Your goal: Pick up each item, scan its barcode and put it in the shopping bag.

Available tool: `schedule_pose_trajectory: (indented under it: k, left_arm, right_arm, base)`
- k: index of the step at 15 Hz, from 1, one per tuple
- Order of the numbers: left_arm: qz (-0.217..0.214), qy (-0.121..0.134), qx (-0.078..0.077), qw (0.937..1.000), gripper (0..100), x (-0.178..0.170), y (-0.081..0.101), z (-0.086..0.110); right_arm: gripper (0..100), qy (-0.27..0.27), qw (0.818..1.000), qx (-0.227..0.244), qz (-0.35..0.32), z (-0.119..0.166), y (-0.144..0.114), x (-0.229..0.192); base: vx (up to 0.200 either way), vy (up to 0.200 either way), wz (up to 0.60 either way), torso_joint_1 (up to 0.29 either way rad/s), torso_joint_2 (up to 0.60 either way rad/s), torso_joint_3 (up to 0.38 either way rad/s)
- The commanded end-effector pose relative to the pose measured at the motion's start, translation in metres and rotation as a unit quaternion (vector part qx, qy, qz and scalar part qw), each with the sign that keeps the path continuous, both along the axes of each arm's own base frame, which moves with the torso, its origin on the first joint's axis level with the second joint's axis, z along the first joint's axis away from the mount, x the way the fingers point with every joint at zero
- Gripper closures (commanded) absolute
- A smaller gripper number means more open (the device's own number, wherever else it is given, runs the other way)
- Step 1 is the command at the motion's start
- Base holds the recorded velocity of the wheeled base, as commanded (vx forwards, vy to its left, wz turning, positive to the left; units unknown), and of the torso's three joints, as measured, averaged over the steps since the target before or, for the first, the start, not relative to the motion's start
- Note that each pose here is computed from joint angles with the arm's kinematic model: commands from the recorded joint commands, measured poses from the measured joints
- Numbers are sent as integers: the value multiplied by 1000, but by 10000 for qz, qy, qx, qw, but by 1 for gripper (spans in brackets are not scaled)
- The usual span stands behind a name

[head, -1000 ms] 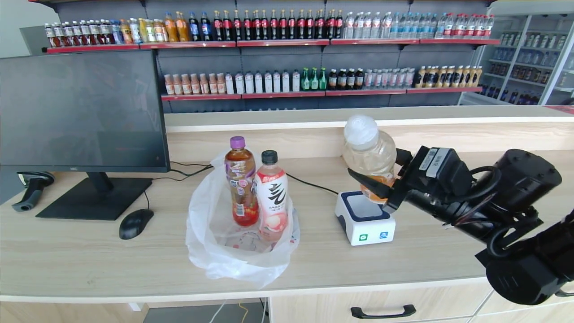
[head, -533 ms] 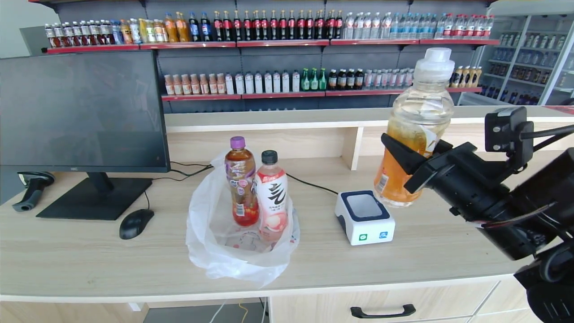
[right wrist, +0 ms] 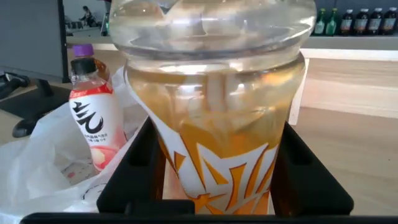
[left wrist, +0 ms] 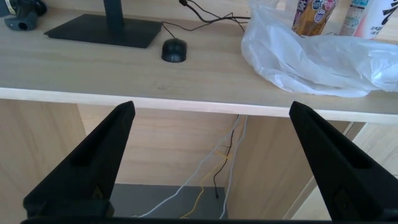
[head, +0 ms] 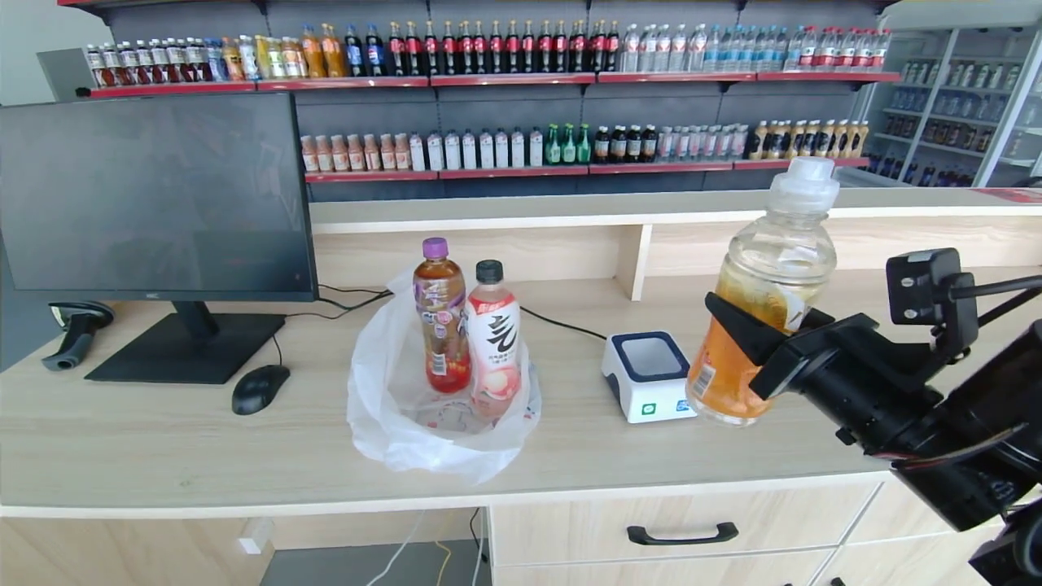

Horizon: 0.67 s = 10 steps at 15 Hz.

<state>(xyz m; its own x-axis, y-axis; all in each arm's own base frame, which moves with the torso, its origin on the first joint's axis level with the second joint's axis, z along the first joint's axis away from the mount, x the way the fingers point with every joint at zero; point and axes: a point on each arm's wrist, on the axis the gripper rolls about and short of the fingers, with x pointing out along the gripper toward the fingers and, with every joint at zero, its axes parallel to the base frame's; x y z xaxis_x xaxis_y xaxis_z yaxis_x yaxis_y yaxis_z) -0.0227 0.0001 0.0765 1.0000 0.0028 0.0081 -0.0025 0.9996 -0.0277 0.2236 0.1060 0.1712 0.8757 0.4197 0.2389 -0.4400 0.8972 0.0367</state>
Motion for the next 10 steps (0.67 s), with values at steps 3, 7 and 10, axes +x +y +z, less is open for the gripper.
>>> schedule_pose_trajectory:
  k: [3,7,10]
  left_arm:
    - [9,2,-54,10000,0,0,0,0]
    - [9,2,-46,10000,0,0,0,0]
    - [9,2,-46,10000,0,0,0,0]
  right_arm:
    - [100,-67,9999,69,-93,5,-9,-7]
    - [100,-177,9998,87,37,10,-5,-13]
    - [100,-217,9997,110,60,12,-5,-16]
  base:
    - [0,133,0,0,-3,6]
    - [0,200,0,18,6,1]
    - [0,200,0,1,1,1]
